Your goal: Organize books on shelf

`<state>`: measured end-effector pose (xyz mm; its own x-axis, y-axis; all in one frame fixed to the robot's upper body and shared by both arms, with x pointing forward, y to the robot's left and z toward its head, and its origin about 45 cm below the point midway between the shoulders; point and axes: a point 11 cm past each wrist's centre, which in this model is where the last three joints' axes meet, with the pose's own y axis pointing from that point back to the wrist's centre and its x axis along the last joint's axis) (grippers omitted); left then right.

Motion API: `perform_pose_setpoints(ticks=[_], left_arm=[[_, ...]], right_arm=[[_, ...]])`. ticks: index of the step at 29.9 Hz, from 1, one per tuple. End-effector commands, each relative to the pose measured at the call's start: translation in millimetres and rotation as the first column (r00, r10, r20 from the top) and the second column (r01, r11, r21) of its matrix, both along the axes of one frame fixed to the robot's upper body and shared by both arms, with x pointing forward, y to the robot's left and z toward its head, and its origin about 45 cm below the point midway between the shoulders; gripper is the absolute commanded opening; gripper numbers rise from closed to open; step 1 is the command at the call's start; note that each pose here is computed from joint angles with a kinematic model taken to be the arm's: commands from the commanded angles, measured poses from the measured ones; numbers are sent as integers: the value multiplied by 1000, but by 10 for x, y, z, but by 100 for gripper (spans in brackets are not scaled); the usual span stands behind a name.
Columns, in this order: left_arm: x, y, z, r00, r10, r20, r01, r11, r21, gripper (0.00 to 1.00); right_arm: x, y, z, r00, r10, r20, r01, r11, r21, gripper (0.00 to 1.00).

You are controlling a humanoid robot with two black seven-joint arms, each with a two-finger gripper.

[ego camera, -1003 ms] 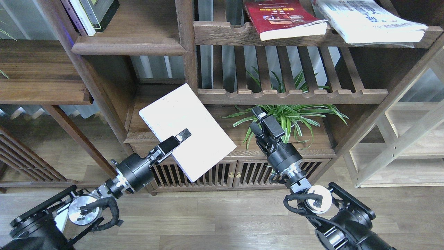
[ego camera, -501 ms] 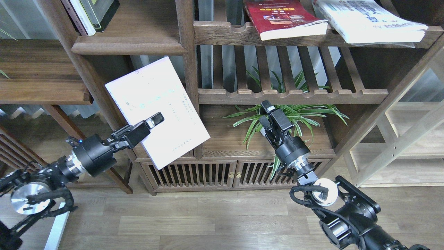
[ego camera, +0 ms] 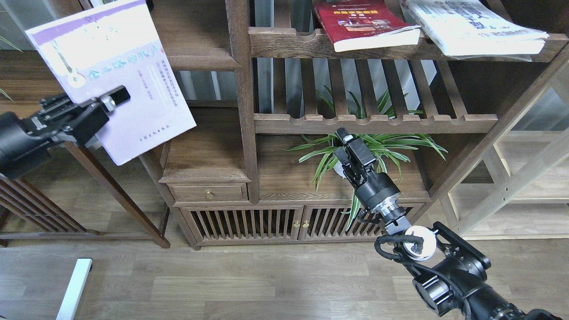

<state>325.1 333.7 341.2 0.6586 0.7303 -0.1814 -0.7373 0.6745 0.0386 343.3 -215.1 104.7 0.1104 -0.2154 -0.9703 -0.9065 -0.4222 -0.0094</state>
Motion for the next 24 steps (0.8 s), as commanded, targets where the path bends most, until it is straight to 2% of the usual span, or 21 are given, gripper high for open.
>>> perform_pose_setpoints(ticks=[1,7,13,21,24], left_arm=[[64,130,257,995,37,94,-41,998,38,4],[183,273,398,992,76,100,-84,993,85,4],[438,290,554,990,96,98,-106,989,99,5],[684,-264,500,1000,-22,0,22,995,94,6],[749,-407,650,998,-48,40,45,996,73,6]], right_arm=[[2,-5,-1,1000,7,5,-7,1000,-17,93],[-14,3,-25,1000,19,2,-19,999,-34,93],[-26,53,-34,999,32,3,-32,999,-38,93],[-26,29,-34,999,33,4,-33,998,-47,93],[-22,30,-30,999,32,6,-32,998,-48,93]])
